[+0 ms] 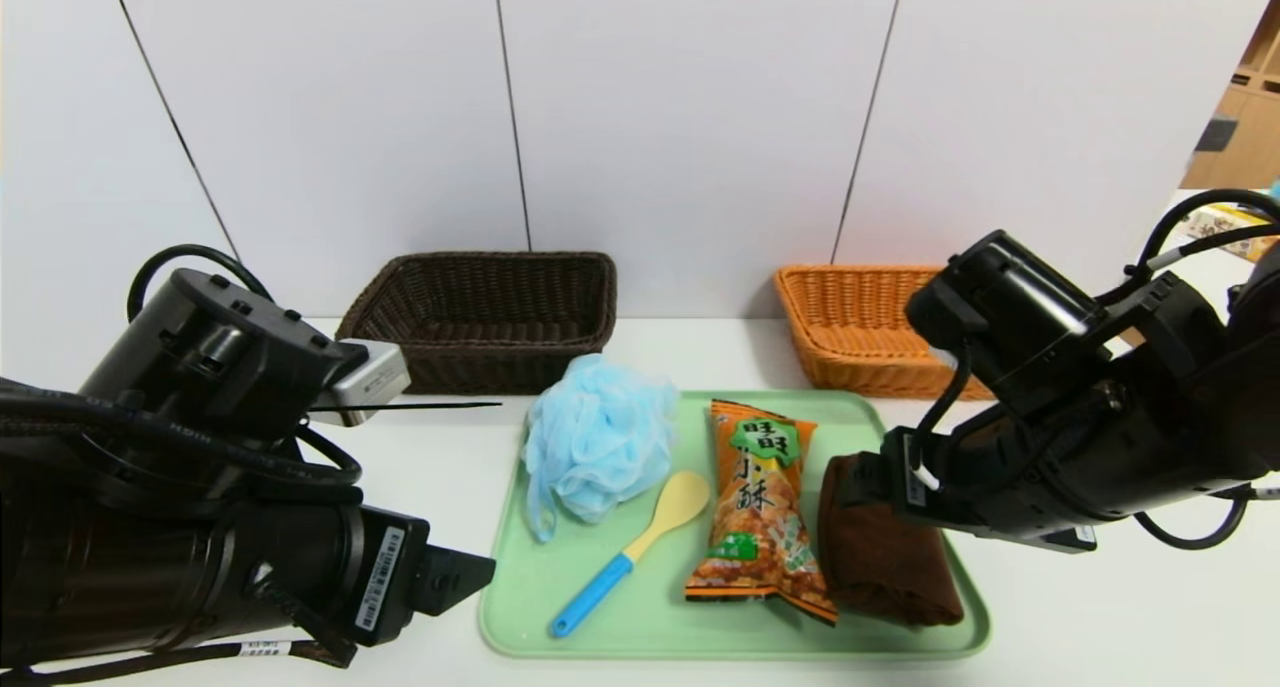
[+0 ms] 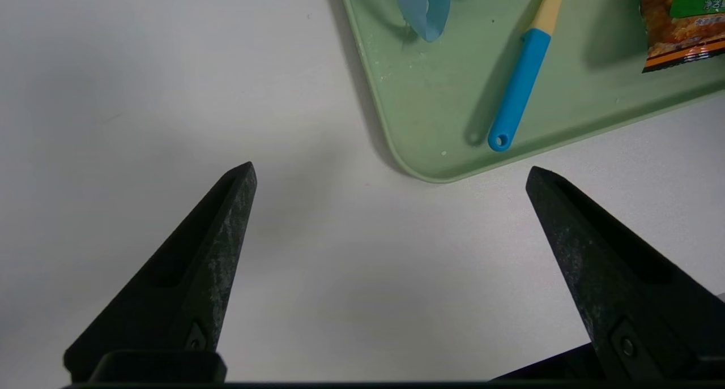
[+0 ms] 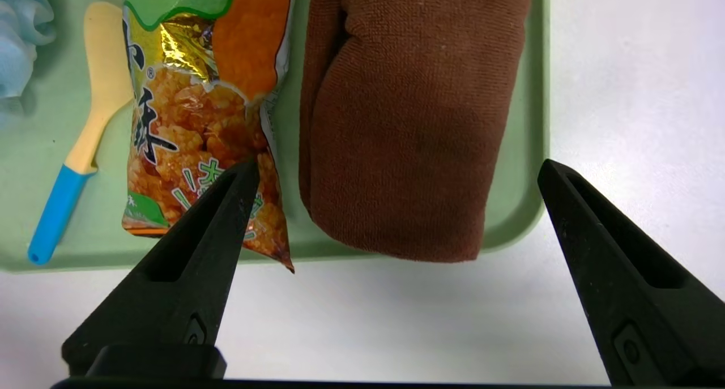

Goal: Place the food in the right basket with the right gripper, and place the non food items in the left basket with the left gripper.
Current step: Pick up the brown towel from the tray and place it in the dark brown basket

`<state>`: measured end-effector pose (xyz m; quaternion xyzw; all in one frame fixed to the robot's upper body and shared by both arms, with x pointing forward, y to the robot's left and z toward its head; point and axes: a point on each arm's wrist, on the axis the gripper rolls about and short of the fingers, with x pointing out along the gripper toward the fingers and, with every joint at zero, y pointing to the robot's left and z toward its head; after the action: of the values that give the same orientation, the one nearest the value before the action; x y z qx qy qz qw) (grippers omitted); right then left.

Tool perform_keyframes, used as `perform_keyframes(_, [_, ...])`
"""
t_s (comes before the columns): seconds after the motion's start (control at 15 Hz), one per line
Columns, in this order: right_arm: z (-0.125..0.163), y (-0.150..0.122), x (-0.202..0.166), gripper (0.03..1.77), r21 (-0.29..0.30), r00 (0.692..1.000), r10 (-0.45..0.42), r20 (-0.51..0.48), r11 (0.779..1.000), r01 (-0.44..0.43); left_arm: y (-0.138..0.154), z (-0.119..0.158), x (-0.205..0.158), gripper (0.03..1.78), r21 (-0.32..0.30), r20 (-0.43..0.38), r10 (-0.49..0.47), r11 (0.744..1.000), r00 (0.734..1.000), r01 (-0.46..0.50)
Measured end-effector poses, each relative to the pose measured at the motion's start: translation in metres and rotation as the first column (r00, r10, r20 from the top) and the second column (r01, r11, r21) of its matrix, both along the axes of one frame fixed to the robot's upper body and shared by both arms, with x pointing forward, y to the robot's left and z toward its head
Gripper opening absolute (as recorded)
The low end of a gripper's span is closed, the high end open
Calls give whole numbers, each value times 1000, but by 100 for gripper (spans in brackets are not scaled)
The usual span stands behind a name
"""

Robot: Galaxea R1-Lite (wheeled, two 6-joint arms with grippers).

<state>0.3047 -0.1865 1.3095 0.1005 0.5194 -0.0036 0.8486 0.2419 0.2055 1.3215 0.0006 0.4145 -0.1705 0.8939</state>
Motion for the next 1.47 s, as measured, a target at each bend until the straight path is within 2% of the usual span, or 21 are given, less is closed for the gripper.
perform_keyframes(0.87, [-24,-1,16,170,-54,998,-34,-53,998,32,5,2,-5,169,-7,13,2,1000,1000,-2])
perform_keyframes(1.13, [-36,2,21,170,-37,999,-34,-25,999,33,6,1,-6,169,-7,14,2,1000,1000,-2])
perform_keyframes(1.47, [-49,2,29,170,-66,998,-50,-41,997,47,6,3,-7,169,-14,20,2,1000,1000,-1])
